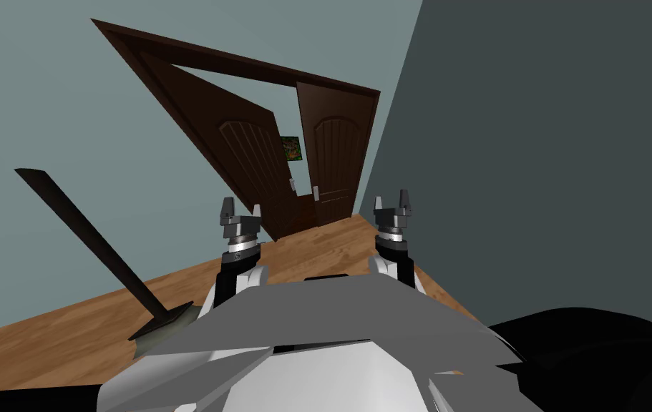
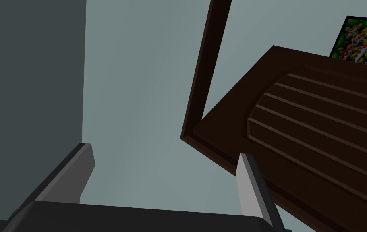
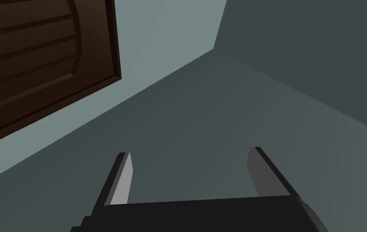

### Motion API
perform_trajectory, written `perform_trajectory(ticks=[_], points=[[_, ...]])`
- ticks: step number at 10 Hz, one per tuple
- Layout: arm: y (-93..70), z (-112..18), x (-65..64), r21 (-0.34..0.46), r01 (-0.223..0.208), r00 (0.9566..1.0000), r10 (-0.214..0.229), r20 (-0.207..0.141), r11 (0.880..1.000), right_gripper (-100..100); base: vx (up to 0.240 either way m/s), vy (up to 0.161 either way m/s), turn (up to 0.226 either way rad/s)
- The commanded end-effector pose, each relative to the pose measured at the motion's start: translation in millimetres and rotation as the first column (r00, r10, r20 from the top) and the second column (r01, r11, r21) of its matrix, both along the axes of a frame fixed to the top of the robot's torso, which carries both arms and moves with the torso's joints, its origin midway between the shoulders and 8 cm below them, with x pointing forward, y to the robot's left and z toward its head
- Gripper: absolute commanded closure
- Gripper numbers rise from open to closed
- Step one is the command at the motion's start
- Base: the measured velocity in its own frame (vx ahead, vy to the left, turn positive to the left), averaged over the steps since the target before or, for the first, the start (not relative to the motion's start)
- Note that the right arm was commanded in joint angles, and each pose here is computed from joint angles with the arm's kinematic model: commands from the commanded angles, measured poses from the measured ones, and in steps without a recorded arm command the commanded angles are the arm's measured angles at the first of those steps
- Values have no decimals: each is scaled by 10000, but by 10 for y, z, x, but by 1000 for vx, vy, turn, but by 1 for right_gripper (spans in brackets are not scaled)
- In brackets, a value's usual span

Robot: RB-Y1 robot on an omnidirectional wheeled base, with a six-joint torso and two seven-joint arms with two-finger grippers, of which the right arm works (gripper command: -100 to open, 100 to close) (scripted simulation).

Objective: Push the door open

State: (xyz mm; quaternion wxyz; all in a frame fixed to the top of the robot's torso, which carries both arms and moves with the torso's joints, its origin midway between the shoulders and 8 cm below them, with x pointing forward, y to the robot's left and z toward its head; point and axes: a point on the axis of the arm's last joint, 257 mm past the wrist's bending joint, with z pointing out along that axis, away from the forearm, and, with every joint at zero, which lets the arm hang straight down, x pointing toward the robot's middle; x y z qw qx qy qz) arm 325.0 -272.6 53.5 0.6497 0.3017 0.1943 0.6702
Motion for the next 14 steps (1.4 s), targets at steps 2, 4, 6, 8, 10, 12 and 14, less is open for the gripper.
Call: perform_trajectory(ticks=[2,4,6,8,10,12,14], points=[[27,-132,130,-92,-97,9994,94,-333,9999,-100,115,11,40],[51,-263,255,-172,-183,9977,171,-656,9997,-100,153,6,44],[70,-366,352,-234,-247,9956,225,-911,9994,-100,108,15,30],[91,-496,469,-301,-319,9921,280,-1224,9990,-100,86,12,43],[112,-631,588,-371,-392,9874,331,-1548,9985,-100,95,12,40],[135,-783,718,-441,-469,9809,376,-1909,9979,-100,98,16,51],[158,-943,850,-511,-545,9727,415,-2282,9972,-100,97,17,51]])
